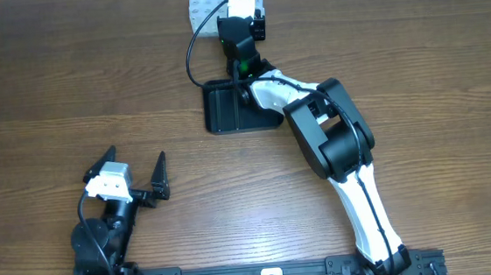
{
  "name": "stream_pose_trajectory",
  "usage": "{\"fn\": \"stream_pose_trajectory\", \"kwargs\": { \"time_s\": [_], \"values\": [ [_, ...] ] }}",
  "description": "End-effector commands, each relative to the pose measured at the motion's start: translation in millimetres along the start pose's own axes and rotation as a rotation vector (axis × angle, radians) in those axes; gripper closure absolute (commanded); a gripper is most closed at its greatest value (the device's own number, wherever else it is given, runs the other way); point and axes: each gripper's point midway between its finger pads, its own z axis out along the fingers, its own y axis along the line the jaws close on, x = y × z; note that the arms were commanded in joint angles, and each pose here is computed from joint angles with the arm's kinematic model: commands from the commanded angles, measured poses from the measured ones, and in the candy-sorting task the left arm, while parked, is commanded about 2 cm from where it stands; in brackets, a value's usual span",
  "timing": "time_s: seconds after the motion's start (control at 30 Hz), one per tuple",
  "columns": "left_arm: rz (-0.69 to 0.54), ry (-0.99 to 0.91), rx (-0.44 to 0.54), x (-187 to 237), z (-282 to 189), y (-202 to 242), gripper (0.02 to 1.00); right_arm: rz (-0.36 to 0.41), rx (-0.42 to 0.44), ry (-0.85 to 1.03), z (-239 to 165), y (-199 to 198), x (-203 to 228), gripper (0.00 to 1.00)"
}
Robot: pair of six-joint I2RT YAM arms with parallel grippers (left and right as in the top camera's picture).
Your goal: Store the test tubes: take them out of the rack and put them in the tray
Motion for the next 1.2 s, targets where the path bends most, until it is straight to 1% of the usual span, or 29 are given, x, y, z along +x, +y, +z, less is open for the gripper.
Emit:
{"fn": "stream_pose_trajectory", "kwargs": {
  "time_s": [0.03, 0.23, 0.4, 0.53, 0.73, 0.93, 1.2],
  "values": [
    [0.018, -0.003, 0.007, 0, 0, -1, 0.020, 0.013, -0.009, -0.025, -3, 9, -14, 0.884],
    [0.018, -0.003, 0.007, 0, 0, -1, 0.020, 0.029, -0.008, -0.047, -5, 8, -28, 0.895],
    [0.018, -0.003, 0.007, 0, 0, -1, 0.023, 0.071, 0.035, -0.107, -9, -1, -52, 0.925],
    [0.018, -0.004, 0.008, 0, 0, -1, 0.020, 0.092, 0.035, -0.136, -12, -2, -66, 0.941],
    [0.018, -0.004, 0.008, 0, 0, -1, 0.020, 0.072, 0.028, -0.163, -18, 1, -85, 0.952],
    [0.018, -0.004, 0.008, 0, 0, -1, 0.020, 0.087, 0.022, -0.200, -27, 1, -112, 0.967],
    [0.018, -0.003, 0.007, 0, 0, -1, 0.020, 0.076, 0.006, -0.234, -47, 2, -155, 0.989]
  ]
}}
